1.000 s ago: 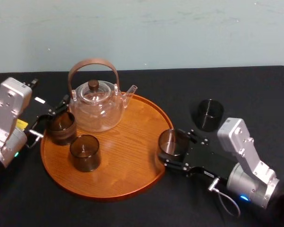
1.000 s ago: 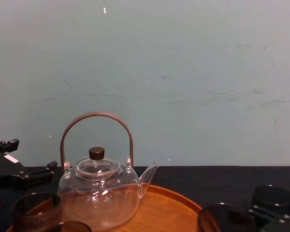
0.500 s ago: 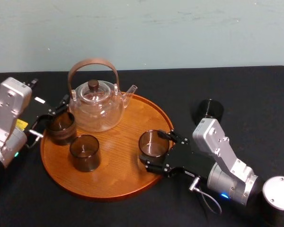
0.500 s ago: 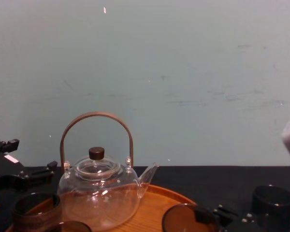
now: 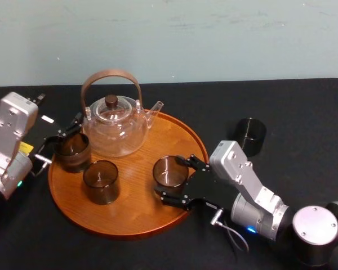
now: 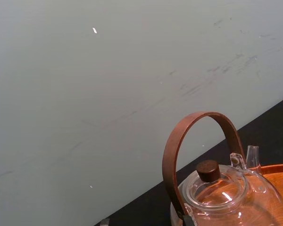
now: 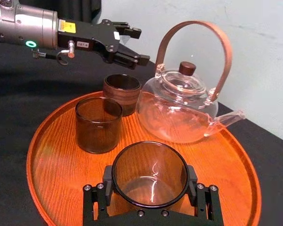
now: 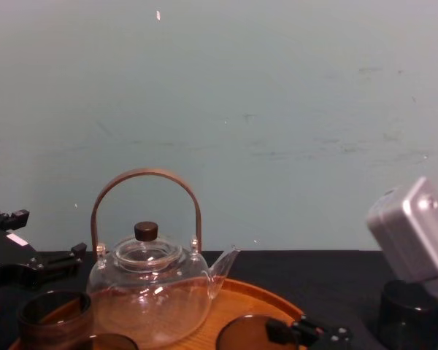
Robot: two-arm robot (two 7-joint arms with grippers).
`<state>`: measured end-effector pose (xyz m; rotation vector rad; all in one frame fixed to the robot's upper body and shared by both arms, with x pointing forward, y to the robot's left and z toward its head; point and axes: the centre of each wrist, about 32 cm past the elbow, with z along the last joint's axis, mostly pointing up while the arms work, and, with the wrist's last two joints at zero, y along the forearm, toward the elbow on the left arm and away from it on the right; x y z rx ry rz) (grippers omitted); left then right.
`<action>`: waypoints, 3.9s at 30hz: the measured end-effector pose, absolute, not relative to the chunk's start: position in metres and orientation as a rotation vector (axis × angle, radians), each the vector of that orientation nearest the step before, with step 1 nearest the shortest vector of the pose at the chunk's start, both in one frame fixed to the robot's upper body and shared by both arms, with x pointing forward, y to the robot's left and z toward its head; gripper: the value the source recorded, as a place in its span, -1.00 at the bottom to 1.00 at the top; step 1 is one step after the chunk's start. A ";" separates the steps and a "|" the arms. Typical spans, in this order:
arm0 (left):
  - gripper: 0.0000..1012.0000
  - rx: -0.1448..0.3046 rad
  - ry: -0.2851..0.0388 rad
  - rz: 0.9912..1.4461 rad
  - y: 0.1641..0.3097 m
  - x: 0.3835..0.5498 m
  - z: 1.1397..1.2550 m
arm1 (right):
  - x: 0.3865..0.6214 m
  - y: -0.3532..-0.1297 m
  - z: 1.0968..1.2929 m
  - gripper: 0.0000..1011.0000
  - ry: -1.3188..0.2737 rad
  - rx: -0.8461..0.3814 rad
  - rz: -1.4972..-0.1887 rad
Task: Pick up the glass from the table and place it on the tray.
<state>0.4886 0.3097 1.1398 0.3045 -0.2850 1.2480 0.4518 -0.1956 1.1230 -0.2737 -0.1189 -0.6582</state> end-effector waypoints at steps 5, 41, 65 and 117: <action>0.98 0.304 -0.285 1.248 0.310 0.489 1.140 | 0.455 -0.189 1.119 0.80 -0.114 -0.278 -0.652; 0.98 0.305 -0.285 1.248 0.310 0.489 1.140 | 0.459 -0.183 1.114 0.98 -0.114 -0.277 -0.655; 0.98 0.304 -0.285 1.248 0.310 0.489 1.140 | 0.436 -0.252 1.154 0.98 -0.176 -0.092 -0.824; 0.98 0.305 -0.285 1.248 0.310 0.489 1.140 | 0.472 -0.311 1.113 0.98 -0.030 -0.269 -1.061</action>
